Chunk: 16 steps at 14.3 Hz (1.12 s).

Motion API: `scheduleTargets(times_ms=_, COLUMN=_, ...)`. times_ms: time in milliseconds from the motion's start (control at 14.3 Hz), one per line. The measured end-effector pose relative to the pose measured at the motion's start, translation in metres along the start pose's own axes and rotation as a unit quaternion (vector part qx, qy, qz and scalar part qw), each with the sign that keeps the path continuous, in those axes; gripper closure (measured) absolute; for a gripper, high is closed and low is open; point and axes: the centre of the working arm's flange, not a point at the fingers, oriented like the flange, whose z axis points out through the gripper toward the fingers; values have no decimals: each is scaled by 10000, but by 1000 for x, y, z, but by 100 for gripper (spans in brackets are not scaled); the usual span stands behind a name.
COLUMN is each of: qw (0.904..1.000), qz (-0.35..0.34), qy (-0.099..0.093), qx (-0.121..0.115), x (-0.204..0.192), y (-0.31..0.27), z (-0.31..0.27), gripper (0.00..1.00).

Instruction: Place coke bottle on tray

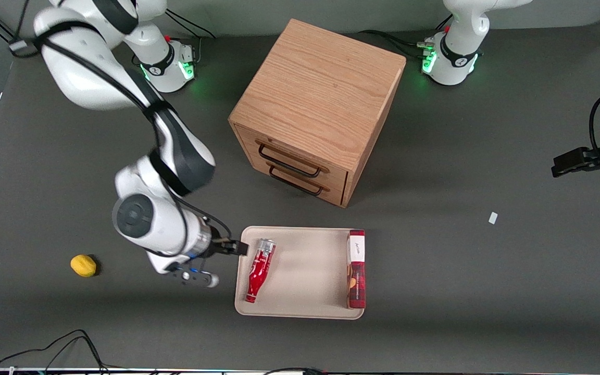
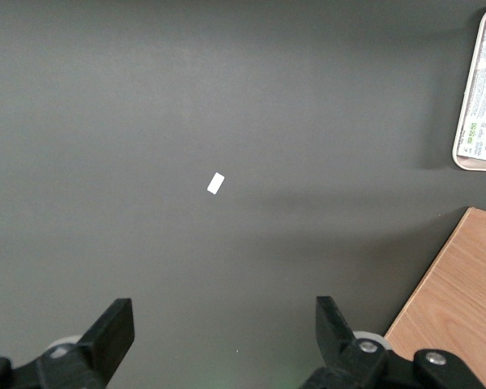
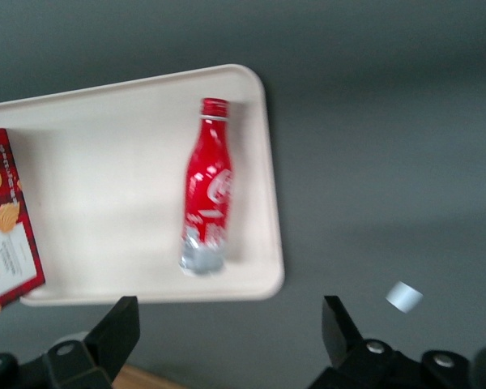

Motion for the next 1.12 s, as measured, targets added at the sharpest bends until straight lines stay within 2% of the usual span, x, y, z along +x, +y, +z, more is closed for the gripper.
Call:
scheduleTargets(times_ms=210, qw=9987, qz=282, qy=-3, qx=-431, x=-18, y=47, z=-96, gripper=0)
scheduleTargets(times_ms=350, qw=9974, qz=385, qy=-57, qx=-613, x=-33, y=79, z=-147, gripper=0)
scheduleTargets(times_ms=490, qw=9967, qz=414, qy=-173, qx=-684, x=-52, y=113, z=-195, gripper=0)
scheduleTargets(times_ms=700, qw=9962, qz=387, qy=-238, qx=-748, x=-93, y=153, z=-252, gripper=0)
scheduleTargets(times_ms=910, qw=9960, qz=493, qy=-342, qx=-662, x=-134, y=189, z=-272, gripper=0)
scheduleTargets(times_ms=1120, qw=9953, qz=552, qy=-402, qx=-680, x=-171, y=207, z=-273, gripper=0)
